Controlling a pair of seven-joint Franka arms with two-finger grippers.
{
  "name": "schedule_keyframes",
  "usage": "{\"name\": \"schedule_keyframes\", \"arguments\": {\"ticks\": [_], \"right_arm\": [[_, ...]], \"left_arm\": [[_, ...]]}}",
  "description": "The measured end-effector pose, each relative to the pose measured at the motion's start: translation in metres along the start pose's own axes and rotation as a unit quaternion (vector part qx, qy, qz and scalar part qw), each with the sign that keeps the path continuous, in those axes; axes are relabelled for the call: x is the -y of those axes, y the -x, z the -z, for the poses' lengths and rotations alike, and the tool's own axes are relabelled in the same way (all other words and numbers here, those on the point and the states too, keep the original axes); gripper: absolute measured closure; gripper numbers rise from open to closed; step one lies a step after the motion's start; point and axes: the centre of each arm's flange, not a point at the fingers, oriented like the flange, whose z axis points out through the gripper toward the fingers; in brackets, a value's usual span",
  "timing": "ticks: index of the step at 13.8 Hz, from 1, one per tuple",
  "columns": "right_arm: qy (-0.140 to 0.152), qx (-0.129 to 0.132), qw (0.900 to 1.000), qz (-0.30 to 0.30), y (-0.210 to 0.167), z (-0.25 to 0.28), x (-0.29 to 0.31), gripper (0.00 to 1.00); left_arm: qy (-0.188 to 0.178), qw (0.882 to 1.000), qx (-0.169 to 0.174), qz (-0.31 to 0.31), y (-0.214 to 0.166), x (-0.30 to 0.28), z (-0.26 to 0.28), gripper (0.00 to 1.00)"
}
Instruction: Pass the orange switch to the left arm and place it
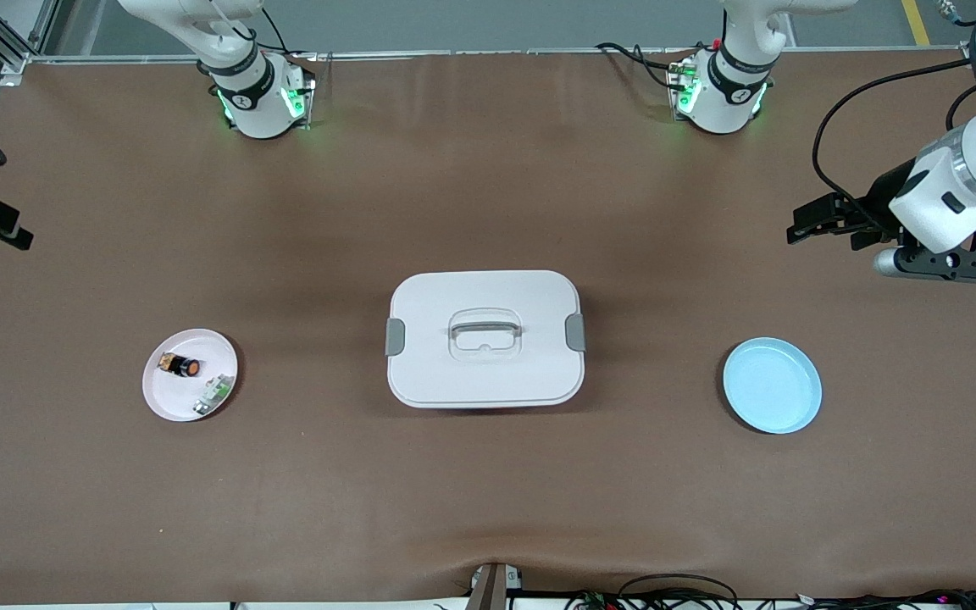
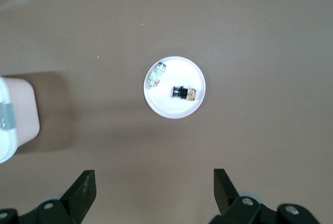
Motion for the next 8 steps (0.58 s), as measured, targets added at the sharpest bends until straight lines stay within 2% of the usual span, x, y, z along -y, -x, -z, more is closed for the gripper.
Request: {"name": "schedule_keyframes", "arguments": {"ticks": [2, 6, 8], "right_arm": [[0.001, 0.001, 1.000, -0.011, -0.011, -0.031, -0.013, 0.00], [0.005, 0.035, 0.999, -0.031, -0.034, -0.095, -0.036, 0.00], [0.009, 0.038, 0.999, -0.033, -0.051, -0.132, -0.042, 0.00]], "left_arm": [[0.000, 1.000, 0.001, 0.000, -0.001, 0.000, -0.001, 0.00], [0.000, 1.000, 0.002, 0.001, -0.001, 0.001, -0.002, 0.00], [0.000, 1.000, 0.003, 0.001, -0.001, 0.001, -0.003, 0.00]]}}
